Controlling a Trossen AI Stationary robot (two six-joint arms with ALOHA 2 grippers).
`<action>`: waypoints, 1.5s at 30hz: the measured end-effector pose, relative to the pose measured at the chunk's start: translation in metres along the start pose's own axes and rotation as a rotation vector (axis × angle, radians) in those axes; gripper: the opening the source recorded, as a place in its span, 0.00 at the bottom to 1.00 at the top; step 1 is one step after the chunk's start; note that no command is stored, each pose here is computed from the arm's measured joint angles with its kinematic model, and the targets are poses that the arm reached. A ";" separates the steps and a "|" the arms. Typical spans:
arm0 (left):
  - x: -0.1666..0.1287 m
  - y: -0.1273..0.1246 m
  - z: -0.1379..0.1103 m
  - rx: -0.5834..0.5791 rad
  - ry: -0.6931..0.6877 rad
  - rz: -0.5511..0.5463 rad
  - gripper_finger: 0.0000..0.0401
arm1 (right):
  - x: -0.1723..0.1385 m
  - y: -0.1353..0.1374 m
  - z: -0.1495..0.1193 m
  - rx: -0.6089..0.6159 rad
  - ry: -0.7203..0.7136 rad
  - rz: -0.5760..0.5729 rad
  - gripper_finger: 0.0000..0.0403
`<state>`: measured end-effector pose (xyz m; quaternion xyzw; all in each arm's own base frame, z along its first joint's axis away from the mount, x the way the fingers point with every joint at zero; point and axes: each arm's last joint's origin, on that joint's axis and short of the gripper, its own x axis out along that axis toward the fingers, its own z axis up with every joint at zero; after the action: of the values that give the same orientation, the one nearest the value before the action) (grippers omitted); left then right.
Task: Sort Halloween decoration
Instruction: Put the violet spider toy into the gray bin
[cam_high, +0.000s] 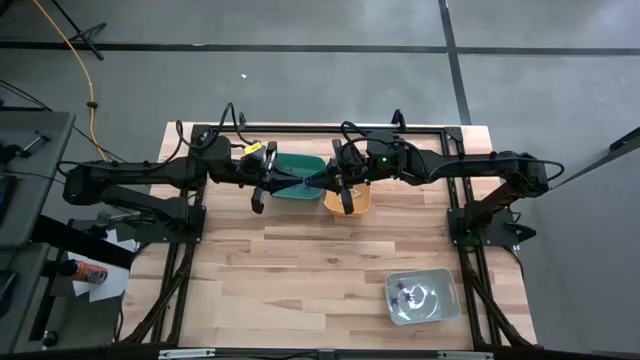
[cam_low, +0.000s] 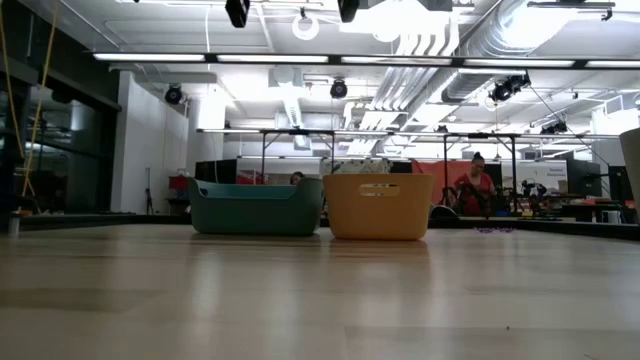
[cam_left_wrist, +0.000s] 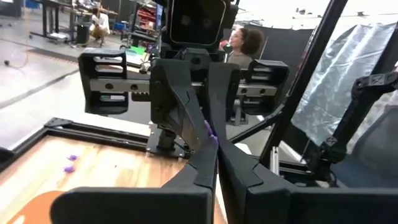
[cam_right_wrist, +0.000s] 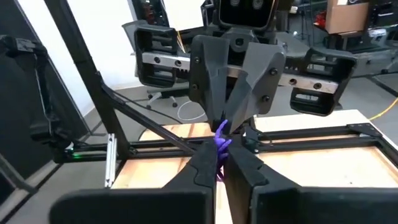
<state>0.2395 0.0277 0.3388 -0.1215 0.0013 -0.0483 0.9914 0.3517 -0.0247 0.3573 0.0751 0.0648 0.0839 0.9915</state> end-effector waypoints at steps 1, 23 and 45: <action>0.000 0.000 0.000 0.005 -0.001 0.005 0.01 | 0.000 0.000 0.000 0.000 0.000 -0.003 0.03; -0.079 0.009 0.012 0.076 0.092 0.471 0.24 | -0.134 0.034 0.011 0.152 0.399 -0.167 0.00; -0.071 0.016 0.007 0.100 0.131 0.538 0.24 | -0.115 0.200 -0.082 0.931 1.157 -0.245 0.00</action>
<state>0.1704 0.0514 0.3413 -0.0643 0.0951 0.2090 0.9712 0.1968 0.1616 0.3223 0.4225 0.6122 -0.0369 0.6673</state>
